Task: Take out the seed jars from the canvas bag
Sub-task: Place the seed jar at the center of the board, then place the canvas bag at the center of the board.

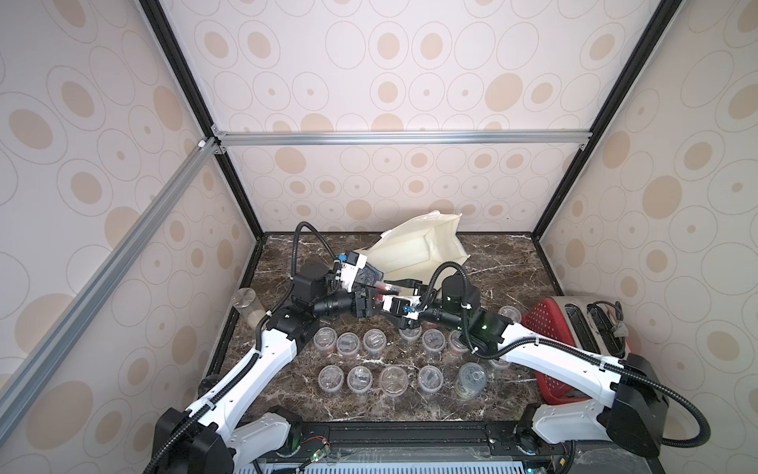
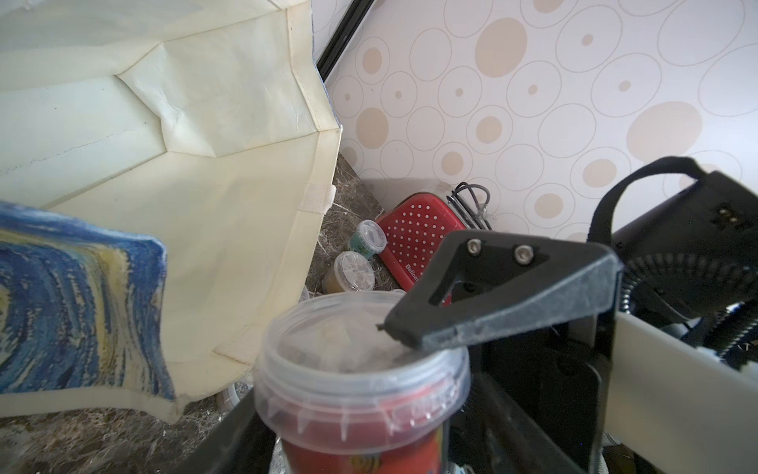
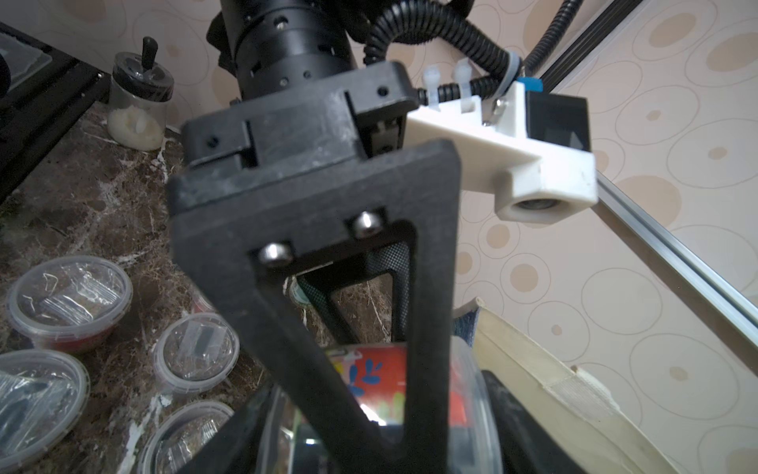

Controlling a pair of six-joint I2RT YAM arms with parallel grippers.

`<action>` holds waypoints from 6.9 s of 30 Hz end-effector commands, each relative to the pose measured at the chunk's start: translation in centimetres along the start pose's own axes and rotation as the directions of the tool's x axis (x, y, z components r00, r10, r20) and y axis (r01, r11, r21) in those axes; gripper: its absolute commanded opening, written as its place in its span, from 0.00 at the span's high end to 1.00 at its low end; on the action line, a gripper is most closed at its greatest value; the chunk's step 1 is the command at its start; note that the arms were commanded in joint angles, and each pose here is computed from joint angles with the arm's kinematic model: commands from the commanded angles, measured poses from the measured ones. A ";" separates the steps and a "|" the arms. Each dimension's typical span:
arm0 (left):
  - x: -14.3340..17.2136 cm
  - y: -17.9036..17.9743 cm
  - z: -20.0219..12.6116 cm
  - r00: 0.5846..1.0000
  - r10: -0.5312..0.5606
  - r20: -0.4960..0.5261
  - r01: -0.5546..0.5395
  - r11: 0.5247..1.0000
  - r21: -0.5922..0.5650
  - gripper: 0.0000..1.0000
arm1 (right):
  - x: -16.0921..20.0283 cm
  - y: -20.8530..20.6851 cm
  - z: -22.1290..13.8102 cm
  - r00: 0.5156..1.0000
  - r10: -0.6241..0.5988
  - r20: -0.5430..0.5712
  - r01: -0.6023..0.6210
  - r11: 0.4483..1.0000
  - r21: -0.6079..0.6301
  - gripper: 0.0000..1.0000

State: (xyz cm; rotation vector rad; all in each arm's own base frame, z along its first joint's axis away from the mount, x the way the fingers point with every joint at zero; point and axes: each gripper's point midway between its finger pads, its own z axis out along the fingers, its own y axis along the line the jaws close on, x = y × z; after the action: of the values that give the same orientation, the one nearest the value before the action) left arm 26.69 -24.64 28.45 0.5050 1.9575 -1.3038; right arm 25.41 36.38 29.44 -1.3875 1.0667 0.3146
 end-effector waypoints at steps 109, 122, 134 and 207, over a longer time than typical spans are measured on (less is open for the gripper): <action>-0.1 7.9 5.5 0.819 0.549 -0.165 -0.536 0.629 -0.563 0.02 | 45.8 -12.5 -24.7 -0.159 0.594 -0.789 0.239 0.798 0.553 0.19; 0.1 7.8 5.7 0.820 0.546 -0.173 -0.540 0.636 -0.551 0.02 | 42.7 -13.1 -25.4 -0.134 0.668 -0.732 0.235 0.739 0.632 0.14; 2.4 8.0 6.7 0.854 0.476 -0.210 -0.513 0.703 -0.493 0.02 | 34.9 -11.7 -22.6 0.105 0.754 -0.649 -0.145 0.657 0.740 0.14; -4.5 8.7 4.4 0.952 0.307 0.011 -0.197 0.637 -0.745 0.72 | 20.1 -13.1 -19.4 -0.430 0.865 0.257 -0.580 -0.483 0.656 0.98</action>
State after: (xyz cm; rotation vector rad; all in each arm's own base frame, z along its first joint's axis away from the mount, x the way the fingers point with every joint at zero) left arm 36.32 -24.64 20.80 0.2688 2.0812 -0.2675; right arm 38.37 7.99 23.12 0.7854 2.4790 0.7716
